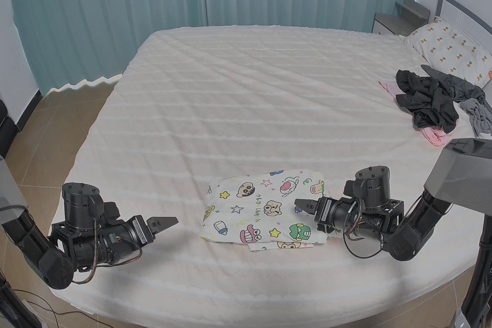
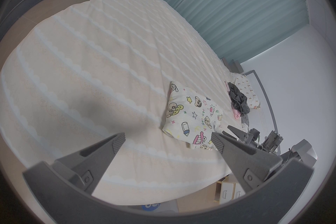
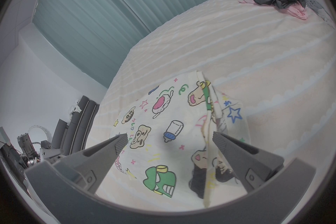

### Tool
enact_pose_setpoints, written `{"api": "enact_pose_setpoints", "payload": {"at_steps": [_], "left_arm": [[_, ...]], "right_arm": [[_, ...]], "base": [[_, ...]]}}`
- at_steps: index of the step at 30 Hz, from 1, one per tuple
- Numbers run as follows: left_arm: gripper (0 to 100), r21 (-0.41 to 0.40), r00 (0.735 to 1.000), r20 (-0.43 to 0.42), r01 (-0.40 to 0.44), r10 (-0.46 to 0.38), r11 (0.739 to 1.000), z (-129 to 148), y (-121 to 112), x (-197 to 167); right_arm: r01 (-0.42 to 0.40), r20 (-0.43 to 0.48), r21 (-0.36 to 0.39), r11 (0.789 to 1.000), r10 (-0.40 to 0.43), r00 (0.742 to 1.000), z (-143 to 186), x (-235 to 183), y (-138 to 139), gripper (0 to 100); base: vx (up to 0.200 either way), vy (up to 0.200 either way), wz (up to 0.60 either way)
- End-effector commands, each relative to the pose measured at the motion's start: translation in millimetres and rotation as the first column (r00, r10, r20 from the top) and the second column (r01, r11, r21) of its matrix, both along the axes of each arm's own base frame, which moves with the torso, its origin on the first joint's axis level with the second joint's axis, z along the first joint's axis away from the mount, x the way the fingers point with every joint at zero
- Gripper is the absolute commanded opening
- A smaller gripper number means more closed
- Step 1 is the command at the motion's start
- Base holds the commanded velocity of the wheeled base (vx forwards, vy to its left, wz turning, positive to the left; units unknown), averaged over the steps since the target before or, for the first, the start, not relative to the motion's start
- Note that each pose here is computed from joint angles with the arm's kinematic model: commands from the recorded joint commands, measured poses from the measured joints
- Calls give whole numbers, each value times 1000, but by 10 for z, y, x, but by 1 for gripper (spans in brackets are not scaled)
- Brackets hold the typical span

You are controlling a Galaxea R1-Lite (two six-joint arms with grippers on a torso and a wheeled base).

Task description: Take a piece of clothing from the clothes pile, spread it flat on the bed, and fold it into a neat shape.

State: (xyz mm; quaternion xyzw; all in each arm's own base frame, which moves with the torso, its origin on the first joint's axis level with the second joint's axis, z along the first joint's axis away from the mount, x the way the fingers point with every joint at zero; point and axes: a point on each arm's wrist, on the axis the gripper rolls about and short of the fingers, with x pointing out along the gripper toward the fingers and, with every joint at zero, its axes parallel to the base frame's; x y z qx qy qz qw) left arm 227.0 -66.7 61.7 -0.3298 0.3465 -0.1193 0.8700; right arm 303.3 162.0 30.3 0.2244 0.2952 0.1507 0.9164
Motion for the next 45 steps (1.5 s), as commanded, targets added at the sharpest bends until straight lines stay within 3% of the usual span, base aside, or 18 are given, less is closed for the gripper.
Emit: {"api": "enact_pose_setpoints", "payload": {"at_steps": [1, 11, 16, 17, 29, 36, 45], "left_arm": [[100, 1, 1000, -8, -2, 2, 1000, -20, -1, 5], [100, 6, 1000, -21, 2, -2, 1000, -53, -13, 10], [100, 9, 1000, -25, 0, 0, 1000, -77, -17, 26], [100, 9, 1000, -23, 0, 0, 1000, -83, -18, 31], [100, 11, 1000, -23, -5, 6, 1000, -126, -20, 55], [100, 11, 1000, -23, -4, 4, 1000, -126, -23, 54], [100, 12, 1000, -22, -3, 3, 1000, -126, -23, 54]], "right_arm": [[14, 9, 2, 1000, -14, 1000, 83, -48, -90, 100], [8, -44, -53, 999, -11, 999, -236, 122, -39, 100], [0, -60, -59, 998, -3, 998, -230, 177, -4, 100], [-2, -62, -59, 998, -2, 998, -231, 176, -4, 0], [13, -77, -67, 998, -18, 997, -220, 89, -74, 0], [32, -41, -50, 998, -34, 999, 9, -14, -199, 0], [42, -89, -76, 996, -48, 995, -77, -128, -307, 0]], "base": [[0, 0, 0], [0, 0, 0], [0, 0, 0], [0, 0, 0], [0, 0, 0], [0, 0, 0], [0, 0, 0]]}}
